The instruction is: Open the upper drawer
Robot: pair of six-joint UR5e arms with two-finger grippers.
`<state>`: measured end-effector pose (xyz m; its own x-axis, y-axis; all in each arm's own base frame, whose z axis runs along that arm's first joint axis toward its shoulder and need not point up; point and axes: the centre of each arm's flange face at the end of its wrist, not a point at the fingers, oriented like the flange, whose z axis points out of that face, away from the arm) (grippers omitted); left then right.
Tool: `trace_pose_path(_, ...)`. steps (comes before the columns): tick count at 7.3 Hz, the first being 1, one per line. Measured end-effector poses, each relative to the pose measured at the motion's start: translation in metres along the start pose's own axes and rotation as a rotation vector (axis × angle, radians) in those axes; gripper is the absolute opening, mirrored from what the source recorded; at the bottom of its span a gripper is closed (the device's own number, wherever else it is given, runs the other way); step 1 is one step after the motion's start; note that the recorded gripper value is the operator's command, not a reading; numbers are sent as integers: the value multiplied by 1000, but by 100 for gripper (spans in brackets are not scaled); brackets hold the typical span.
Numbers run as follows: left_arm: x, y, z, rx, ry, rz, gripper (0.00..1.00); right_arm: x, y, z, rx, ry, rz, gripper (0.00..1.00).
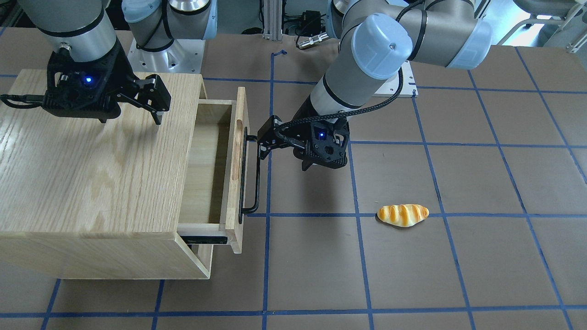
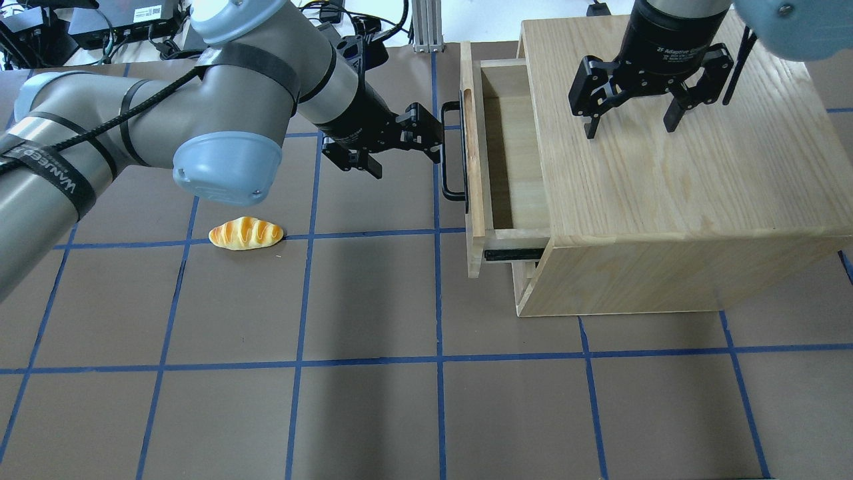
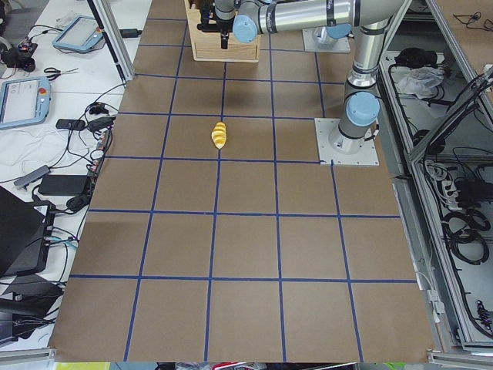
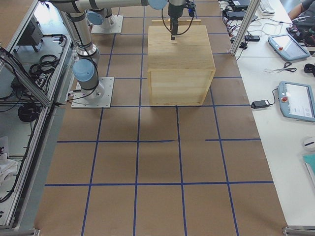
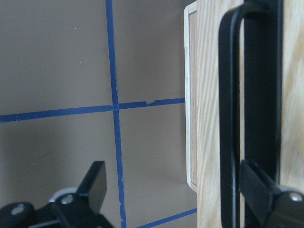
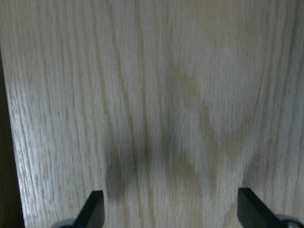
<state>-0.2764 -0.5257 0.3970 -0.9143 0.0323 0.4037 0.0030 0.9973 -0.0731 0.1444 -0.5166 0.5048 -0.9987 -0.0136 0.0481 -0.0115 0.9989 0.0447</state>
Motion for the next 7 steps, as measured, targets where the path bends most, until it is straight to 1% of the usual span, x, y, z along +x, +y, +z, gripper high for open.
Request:
trace_pose_path(1, -3, 0, -8, -5, -10, -3, 100, 0, 0, 0, 0, 0, 0, 100)
trace_pose_path(2, -15, 3, -24, -21, -45, -6, 100, 0, 0, 0, 0, 0, 0, 100)
trace_pose_path(3, -31, 6, -51, -43, -101, 1, 100, 0, 0, 0, 0, 0, 0, 100)
trace_pose_path(5, -67, 15, -122, -76, -235, 3, 100, 0, 0, 0, 0, 0, 0, 100)
trace_pose_path(6, -78, 22, -151, -79, -334, 0, 100, 0, 0, 0, 0, 0, -1, 100)
trace_pose_path(7, -83, 32, -172, -79, -420, 1, 100, 0, 0, 0, 0, 0, 0, 100)
